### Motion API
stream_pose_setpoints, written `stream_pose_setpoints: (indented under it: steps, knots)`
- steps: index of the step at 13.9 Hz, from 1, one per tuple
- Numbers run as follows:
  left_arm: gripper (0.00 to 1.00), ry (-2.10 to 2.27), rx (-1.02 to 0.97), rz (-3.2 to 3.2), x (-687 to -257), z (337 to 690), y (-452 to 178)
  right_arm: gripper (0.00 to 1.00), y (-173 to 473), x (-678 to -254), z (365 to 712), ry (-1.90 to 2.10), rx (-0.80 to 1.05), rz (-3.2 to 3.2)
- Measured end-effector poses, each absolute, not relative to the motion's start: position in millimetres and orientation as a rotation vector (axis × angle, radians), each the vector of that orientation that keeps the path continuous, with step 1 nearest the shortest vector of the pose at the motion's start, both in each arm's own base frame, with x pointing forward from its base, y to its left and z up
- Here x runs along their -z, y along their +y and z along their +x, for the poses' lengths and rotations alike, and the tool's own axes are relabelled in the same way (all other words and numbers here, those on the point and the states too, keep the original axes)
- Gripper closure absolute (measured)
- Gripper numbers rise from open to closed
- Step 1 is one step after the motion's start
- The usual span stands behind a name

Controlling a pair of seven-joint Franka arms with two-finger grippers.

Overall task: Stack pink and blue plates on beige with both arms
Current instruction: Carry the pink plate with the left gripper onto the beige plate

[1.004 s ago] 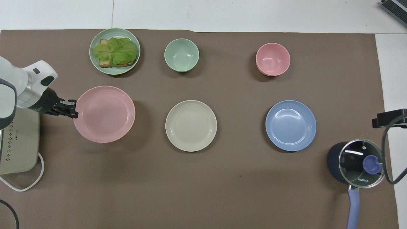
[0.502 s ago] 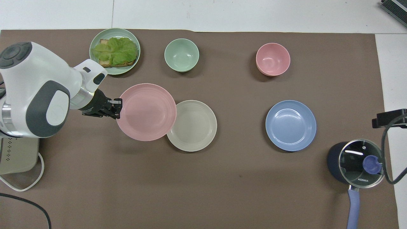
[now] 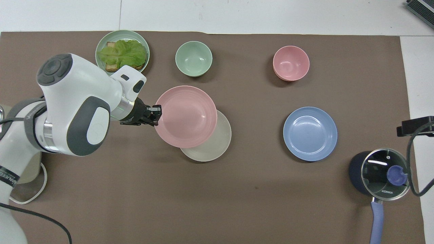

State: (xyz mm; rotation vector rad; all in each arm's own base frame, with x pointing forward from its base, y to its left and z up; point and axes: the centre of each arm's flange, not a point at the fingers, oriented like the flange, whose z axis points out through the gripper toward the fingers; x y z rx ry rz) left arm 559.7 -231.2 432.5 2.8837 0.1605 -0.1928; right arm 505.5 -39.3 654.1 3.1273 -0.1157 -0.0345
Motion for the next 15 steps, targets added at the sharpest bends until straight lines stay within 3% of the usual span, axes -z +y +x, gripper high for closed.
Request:
stream_pose_setpoints:
  steps: [7, 15]
  knots:
    - [0.95, 0.134, 0.198, 2.901, -368, 537, -271, 0.00, -39, -654, 505, -0.116, 0.035, 3.127]
    - [0.95, 0.121, 0.224, 2.909, -358, 531, -274, 0.00, -36, -626, 516, -0.102, -0.005, 3.127]
